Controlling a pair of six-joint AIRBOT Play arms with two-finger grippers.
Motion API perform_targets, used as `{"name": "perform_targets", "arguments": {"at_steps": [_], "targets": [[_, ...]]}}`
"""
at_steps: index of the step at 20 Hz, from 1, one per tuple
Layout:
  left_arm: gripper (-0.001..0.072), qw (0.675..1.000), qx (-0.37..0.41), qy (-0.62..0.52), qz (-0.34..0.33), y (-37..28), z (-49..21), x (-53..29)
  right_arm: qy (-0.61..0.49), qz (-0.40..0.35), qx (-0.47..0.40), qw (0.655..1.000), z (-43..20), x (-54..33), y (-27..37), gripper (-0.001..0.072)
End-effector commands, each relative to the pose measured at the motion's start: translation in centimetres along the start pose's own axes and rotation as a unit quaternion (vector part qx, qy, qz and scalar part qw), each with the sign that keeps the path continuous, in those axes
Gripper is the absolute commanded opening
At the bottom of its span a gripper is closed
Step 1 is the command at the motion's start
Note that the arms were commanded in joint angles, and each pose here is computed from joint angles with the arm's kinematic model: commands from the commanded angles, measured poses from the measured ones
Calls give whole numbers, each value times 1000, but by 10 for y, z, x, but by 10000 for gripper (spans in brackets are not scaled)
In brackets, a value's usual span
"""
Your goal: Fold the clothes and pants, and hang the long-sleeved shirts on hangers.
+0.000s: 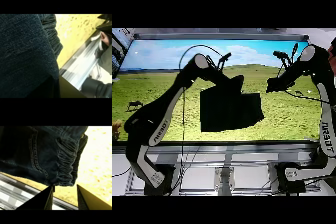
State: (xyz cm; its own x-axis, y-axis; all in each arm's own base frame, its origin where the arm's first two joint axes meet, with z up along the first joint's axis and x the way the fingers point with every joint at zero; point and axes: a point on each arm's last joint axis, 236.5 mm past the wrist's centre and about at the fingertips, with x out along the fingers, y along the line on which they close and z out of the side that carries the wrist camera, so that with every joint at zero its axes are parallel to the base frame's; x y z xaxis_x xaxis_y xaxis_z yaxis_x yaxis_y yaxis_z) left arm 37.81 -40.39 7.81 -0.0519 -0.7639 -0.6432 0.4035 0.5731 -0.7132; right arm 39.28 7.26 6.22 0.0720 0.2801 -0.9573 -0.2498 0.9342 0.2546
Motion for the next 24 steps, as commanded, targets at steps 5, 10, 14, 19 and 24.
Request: {"name": "perform_targets", "arguments": {"at_steps": [5, 10, 14, 19, 24], "targets": [[261, 998, 36, -24, -44, -33, 5, 47, -2, -1, 2, 1000, 0, 0, -2, 315], [595, 993, 58, -26, -102, -63, 2, 47, -9, -18, -15, 1000, 4, 0, -11, 316], [462, 996, 66, -9, -59, -29, 1, 36, -24, -31, -12, 999, 12, 10, -20, 705], [228, 991, 16, 59, 117, 84, -20, -17, 6, 22, 13, 1000, 2, 84, -18, 709], [226, 927, -9, 88, 363, 174, -39, -119, 56, 138, 40, 988, -3, 145, 21, 709]]}}
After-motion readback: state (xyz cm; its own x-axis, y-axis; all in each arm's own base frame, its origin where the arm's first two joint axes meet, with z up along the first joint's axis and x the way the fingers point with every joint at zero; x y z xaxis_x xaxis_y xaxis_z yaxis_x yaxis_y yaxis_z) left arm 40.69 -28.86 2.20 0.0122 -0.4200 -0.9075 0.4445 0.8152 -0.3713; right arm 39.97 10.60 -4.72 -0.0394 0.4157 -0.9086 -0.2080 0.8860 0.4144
